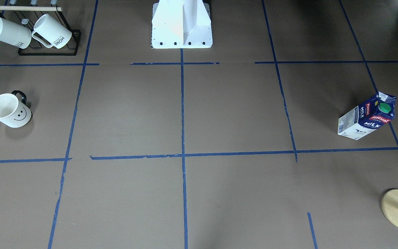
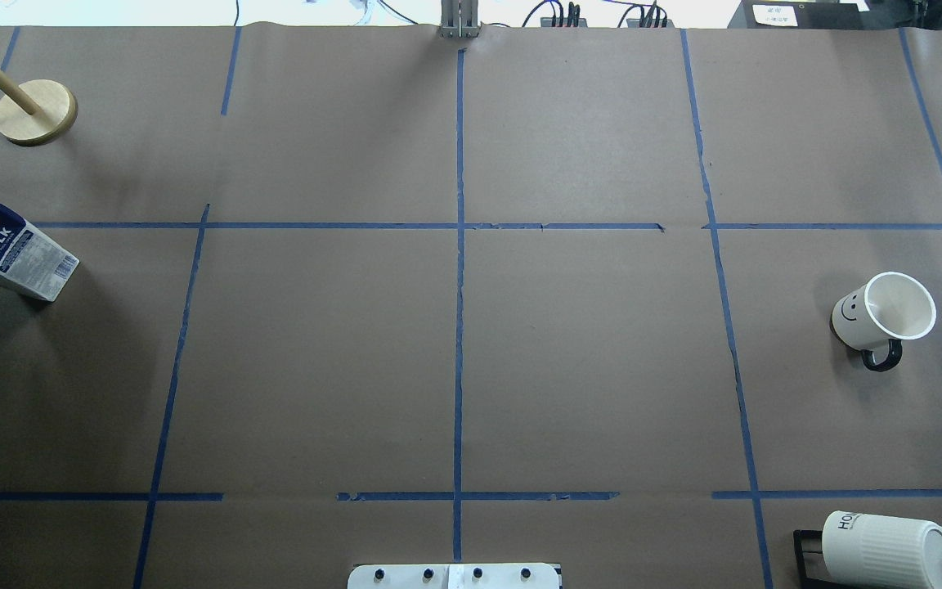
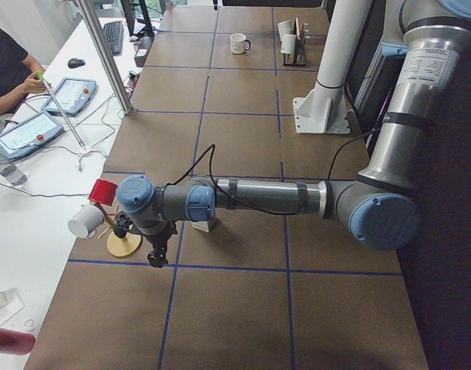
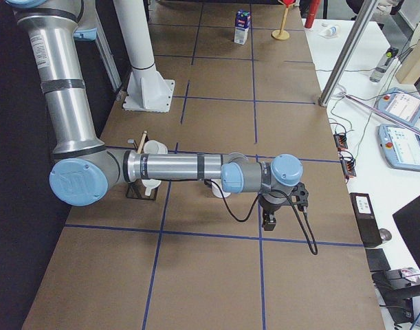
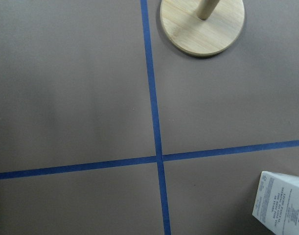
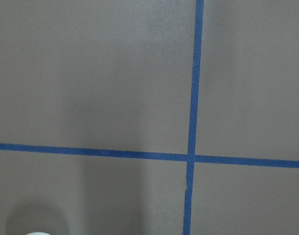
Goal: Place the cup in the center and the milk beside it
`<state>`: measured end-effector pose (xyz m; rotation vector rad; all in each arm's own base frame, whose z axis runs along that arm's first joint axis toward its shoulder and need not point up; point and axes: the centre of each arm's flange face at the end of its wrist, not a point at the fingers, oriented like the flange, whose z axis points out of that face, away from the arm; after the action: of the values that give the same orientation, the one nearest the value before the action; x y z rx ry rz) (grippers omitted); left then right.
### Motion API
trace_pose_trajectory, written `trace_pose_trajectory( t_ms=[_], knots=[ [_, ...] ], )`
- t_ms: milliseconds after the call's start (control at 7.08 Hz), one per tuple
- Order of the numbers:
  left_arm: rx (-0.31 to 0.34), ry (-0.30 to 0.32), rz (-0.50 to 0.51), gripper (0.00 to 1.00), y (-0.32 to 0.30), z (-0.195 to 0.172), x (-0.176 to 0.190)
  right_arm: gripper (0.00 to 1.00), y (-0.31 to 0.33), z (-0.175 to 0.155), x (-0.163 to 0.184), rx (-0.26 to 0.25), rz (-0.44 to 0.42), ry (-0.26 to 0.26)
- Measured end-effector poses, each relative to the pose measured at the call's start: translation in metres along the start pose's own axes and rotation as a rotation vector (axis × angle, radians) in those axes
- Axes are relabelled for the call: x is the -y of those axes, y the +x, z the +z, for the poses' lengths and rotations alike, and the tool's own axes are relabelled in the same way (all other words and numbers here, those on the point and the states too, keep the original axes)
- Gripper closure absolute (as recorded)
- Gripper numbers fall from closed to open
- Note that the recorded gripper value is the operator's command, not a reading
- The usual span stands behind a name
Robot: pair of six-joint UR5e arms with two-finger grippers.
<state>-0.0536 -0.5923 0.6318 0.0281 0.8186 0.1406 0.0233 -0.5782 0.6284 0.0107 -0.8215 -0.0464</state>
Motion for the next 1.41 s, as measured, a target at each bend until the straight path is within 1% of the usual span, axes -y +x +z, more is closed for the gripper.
trace_pose_trajectory(
  t_ms=[283,707,848,989,1130,1413],
  knots=[
    [0.014,-0.016,0.005,0.0,0.013,-0.012,-0.001,0.0,-0.007,-0.006,-0.002,-0.003,-0.005,0.003],
    [0.091,-0.019,0.012,0.0,0.02,-0.023,-0.004,0.0,-0.011,-0.008,-0.011,-0.002,-0.012,0.01],
    [0.1,-0.02,0.012,0.0,0.019,-0.022,-0.005,0.0,-0.018,-0.008,-0.016,0.002,-0.022,0.013],
    [0.102,-0.019,0.014,0.0,0.019,-0.021,-0.006,0.0,-0.037,-0.005,-0.027,0.005,-0.05,0.011],
    [0.099,-0.018,0.017,0.0,0.018,-0.02,-0.009,0.0,-0.062,0.003,-0.042,0.008,-0.068,-0.004],
    [0.097,-0.013,0.025,0.0,0.017,-0.018,-0.013,0.01,-0.099,0.03,-0.066,0.012,-0.01,-0.033]
  ],
)
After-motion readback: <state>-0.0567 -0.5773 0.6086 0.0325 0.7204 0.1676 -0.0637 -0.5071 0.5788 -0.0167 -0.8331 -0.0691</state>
